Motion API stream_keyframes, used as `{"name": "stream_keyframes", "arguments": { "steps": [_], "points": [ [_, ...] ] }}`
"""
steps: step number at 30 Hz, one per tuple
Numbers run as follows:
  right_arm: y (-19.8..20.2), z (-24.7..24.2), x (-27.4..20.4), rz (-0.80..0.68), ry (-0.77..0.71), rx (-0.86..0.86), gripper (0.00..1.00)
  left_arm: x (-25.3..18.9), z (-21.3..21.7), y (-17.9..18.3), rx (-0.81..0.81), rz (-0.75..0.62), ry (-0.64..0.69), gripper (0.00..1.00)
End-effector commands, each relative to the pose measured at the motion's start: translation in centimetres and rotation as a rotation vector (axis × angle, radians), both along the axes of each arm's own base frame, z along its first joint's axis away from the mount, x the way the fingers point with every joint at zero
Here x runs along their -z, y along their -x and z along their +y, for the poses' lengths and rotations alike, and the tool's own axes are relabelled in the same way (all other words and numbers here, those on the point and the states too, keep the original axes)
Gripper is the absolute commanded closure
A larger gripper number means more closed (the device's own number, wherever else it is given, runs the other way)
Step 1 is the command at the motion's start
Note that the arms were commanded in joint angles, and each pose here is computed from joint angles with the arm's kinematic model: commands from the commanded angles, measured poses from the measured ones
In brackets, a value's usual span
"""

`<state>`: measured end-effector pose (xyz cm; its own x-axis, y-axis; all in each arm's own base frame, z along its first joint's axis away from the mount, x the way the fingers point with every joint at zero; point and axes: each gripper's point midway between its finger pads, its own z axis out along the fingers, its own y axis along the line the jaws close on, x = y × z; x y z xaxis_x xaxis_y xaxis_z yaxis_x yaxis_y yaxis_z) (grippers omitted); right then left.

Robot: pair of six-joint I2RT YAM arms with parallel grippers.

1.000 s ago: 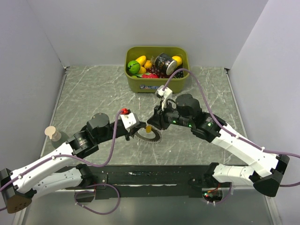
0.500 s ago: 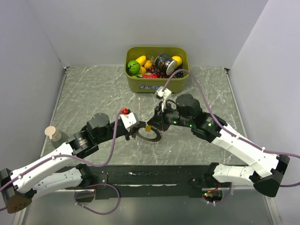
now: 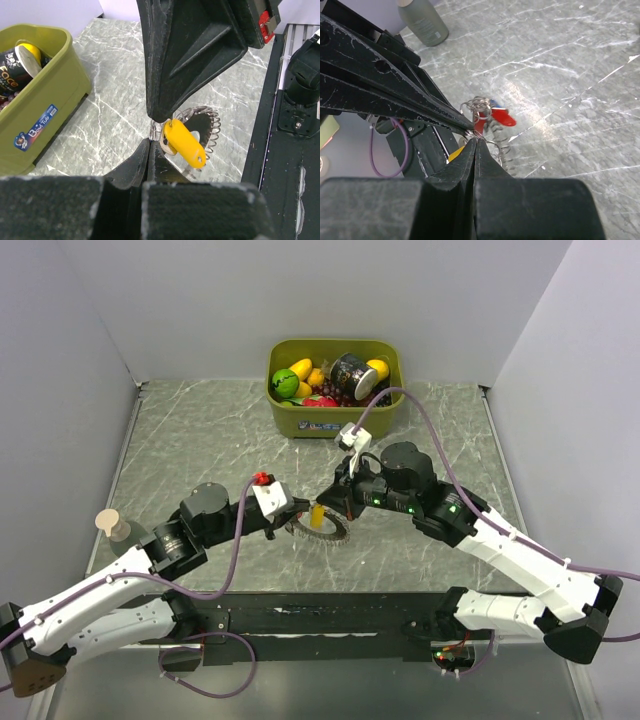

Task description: Put the keys on the keyring

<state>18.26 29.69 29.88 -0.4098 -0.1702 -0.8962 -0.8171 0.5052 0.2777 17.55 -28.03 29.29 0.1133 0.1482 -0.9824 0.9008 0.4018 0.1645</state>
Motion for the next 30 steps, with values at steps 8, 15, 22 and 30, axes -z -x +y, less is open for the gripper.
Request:
{"name": "stream_keyframes", "arguments": {
  "steps": [8, 15, 22, 30],
  "points": [
    [-0.9, -0.8, -0.3, 0.014, -0.036, 0.04, 1.0, -5.2, 0.1, 1.3, 0.058, -0.118, 0.134, 0.99],
    [-0.5, -0.4, 0.1, 0.044, -0.045, 0.006, 1.0, -5.7, 0.1, 1.7, 0.075, -0.128, 0.149, 0.99],
    [0.0, -1.1, -0.7, -0.022, -0.074, -0.011, 0.58, -5.6, 0.0, 1.7, 0.076, -0.127, 0.145, 0.99],
    [1.9, -3.4, -5.8, -0.299, -0.224, -0.051, 0.28, -5.4, -0.2, 2.1, 0.107, -0.121, 0.136, 0.99]
  ]
}}
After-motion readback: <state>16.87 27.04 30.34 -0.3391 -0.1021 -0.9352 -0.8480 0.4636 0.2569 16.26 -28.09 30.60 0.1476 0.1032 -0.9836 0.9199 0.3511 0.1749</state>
